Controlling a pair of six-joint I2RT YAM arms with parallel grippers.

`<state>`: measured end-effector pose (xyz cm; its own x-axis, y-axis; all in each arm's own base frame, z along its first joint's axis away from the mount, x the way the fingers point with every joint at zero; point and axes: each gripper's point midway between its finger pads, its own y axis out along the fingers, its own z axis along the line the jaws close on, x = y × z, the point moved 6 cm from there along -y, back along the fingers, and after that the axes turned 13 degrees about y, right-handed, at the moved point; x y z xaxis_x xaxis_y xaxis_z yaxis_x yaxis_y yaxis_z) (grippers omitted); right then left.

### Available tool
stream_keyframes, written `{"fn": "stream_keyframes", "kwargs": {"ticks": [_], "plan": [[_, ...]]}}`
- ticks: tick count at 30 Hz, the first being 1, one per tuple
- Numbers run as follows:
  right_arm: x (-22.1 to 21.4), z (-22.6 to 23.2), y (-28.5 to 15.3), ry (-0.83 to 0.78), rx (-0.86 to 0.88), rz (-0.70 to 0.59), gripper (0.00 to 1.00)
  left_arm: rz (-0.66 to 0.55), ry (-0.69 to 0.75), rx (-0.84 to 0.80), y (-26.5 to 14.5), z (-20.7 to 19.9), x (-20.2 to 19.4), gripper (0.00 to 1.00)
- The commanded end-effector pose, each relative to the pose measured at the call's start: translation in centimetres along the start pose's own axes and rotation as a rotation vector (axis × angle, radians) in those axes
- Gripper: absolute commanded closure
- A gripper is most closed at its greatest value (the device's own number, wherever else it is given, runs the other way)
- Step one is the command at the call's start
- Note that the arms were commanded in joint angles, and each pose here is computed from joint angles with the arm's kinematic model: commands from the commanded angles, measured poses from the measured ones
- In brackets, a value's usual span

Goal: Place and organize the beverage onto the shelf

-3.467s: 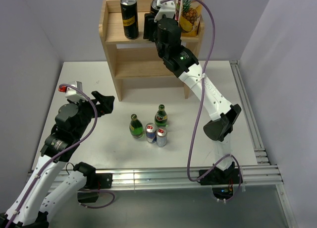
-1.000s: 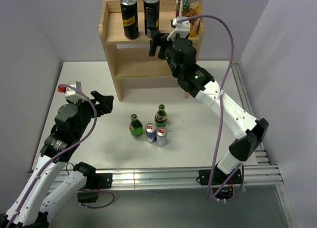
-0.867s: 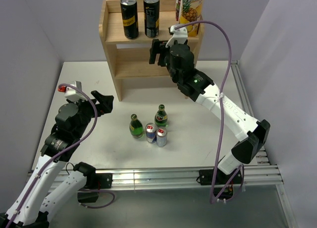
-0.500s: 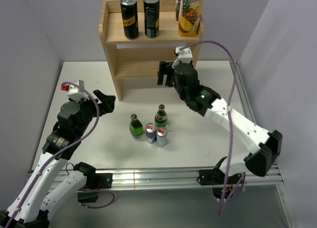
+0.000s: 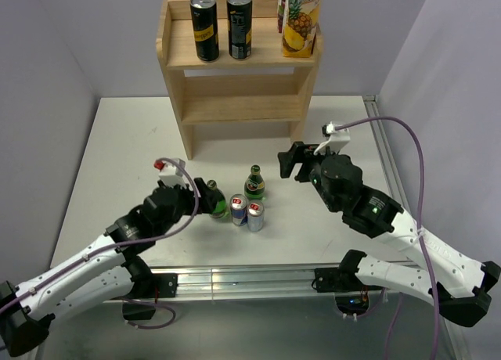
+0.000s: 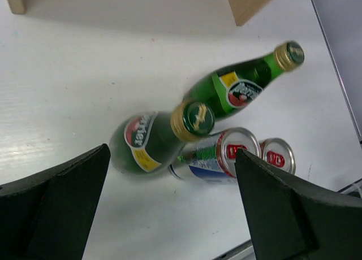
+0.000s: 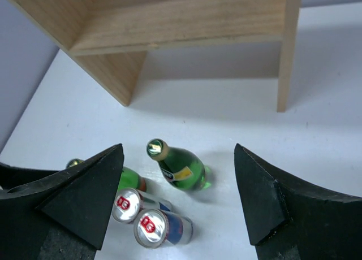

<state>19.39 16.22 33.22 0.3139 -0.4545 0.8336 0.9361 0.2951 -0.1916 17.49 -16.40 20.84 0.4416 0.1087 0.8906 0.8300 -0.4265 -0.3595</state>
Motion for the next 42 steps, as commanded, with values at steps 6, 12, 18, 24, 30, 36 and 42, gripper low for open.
{"fn": "stream_keyframes", "kwargs": {"ticks": [6,12,18,24,30,36,42], "plan": [[-1.7,-2.4,-1.0,0.019,-0.064,0.016,0.15,-0.163,-0.046,0.077,-0.1,-1.9,-2.5,0.01],[-2.3,-2.8,-1.0,0.014,-0.071,0.029,0.15,-0.183,0.002,0.199,2.6,-1.3,-5.2,0.01],[-2.0,-3.6,-1.7,-0.002,-0.092,0.023,0.15,-0.179,0.06,0.213,5.0,-1.2,-6.6,0.01],[-2.1,-4.0,-2.3,-0.005,-0.099,0.031,0.15,-0.17,0.062,0.223,8.3,0.8,-6.9,0.01],[-2.0,-3.7,-2.3,-0.003,-0.087,0.044,0.15,-0.142,0.093,0.255,11.4,1.4,-7.5,0.01],[-2.3,-3.6,-2.0,-0.013,-0.087,0.055,0.14,-0.134,0.105,0.29,12.8,1.6,-8.4,0.01],[-3.0,-3.4,-1.5,-0.019,-0.078,0.073,0.15,-0.126,0.128,0.358,13.5,2.4,-9.2,0.13]]}}
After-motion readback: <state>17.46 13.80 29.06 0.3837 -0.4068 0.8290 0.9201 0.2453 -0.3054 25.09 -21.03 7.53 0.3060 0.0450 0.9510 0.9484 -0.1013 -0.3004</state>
